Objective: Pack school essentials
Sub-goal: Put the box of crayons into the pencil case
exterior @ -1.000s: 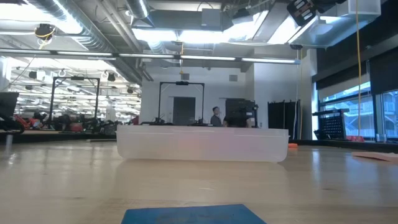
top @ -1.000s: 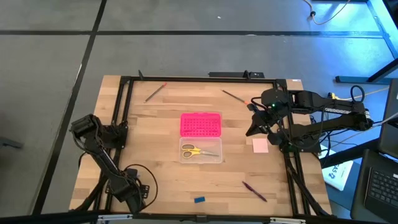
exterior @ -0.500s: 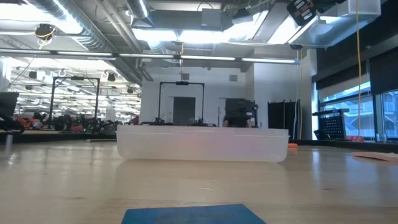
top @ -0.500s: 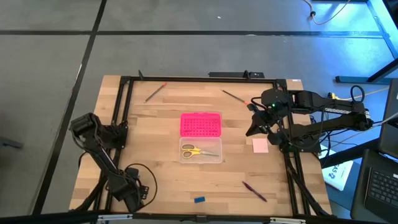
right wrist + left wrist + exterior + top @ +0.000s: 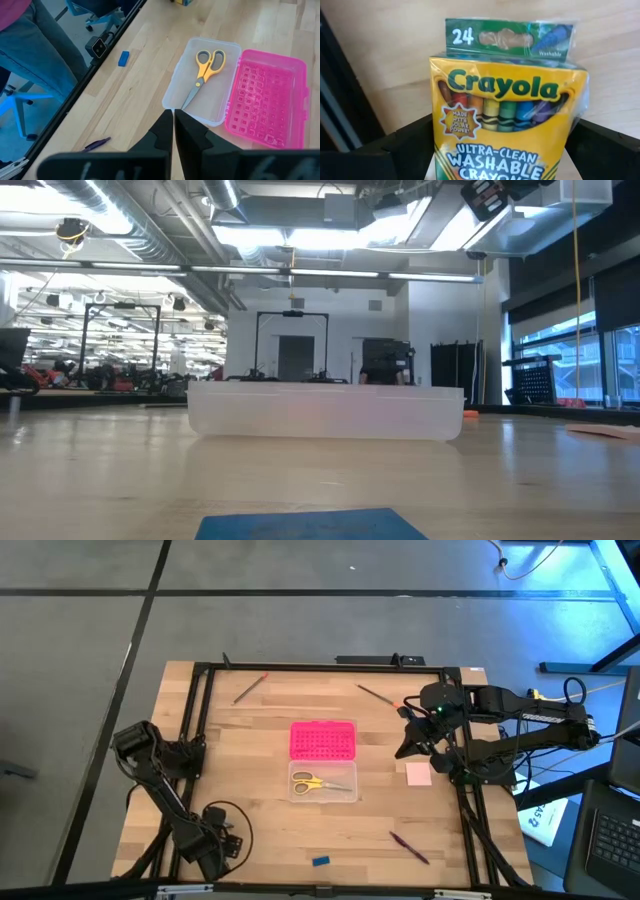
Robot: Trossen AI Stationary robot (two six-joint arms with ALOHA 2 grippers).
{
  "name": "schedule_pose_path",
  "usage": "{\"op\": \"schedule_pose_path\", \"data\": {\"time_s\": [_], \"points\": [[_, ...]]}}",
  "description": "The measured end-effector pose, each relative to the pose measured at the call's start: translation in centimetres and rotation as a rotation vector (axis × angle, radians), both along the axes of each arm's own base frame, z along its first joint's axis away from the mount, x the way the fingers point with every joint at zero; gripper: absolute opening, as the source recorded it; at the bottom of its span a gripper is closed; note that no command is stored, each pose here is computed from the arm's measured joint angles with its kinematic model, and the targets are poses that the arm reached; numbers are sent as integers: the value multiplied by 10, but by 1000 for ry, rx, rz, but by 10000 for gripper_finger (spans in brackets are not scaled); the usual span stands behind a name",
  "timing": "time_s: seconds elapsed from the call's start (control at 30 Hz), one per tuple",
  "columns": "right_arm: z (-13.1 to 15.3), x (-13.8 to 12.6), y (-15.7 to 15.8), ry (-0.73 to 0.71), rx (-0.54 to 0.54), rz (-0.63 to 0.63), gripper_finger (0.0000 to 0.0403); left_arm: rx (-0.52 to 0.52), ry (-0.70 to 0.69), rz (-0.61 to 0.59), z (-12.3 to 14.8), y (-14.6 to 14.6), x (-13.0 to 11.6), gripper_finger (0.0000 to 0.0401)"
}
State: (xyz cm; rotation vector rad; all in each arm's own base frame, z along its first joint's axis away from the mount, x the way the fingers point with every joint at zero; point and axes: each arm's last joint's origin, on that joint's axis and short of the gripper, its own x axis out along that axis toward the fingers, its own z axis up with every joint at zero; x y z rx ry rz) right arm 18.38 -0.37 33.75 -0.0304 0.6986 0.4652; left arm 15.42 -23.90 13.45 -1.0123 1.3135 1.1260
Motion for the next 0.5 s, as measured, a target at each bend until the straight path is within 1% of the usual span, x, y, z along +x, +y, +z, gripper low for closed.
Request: {"op": "schedule_pose_path", "data": {"time_s": [0.17,0.3,0.5], "points": [[0,0,0,0,0,0,21,14,-16,-10,0,1,0,389],[0,0,0,0,0,0,21,21,-15,-100,0,2,1,384],[0,0,0,0,0,0,21,20,-20,-119,-1,2,2,355]]}}
